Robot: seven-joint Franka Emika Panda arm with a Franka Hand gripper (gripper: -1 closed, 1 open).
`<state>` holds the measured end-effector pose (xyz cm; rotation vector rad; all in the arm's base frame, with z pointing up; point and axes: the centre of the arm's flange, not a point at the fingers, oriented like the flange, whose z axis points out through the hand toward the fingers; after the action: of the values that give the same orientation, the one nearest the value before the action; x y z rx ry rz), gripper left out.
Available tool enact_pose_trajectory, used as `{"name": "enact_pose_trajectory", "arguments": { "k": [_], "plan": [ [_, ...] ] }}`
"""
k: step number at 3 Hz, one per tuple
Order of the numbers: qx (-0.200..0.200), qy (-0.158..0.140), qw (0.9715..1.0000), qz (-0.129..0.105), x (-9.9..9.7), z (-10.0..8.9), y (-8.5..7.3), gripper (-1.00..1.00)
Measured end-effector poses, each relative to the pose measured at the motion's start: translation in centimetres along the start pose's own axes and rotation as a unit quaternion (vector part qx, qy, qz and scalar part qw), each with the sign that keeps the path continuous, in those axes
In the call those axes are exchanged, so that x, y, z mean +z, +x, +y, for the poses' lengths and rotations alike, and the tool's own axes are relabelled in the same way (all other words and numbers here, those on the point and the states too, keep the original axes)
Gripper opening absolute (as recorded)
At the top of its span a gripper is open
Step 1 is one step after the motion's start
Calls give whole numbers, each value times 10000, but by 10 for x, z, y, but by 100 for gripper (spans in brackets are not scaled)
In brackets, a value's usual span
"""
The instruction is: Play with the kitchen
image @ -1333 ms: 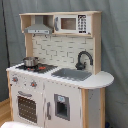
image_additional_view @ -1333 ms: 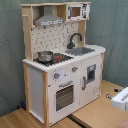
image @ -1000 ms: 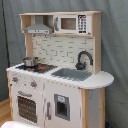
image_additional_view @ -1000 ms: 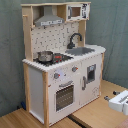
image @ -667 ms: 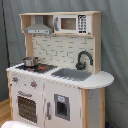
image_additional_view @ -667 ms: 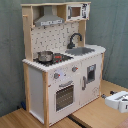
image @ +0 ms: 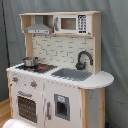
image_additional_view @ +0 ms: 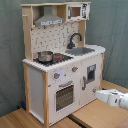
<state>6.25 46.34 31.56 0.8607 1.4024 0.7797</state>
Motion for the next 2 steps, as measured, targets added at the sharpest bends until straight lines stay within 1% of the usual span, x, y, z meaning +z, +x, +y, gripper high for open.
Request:
{"name": "enact_pose_trajectory", "arguments": {
  "k": [1, 2],
  "plan": [
    [289, 22, 9996, -3, 18, 12, 15, 100],
    [543, 48, 9985, -33, 42, 23, 21, 100]
  ]
}}
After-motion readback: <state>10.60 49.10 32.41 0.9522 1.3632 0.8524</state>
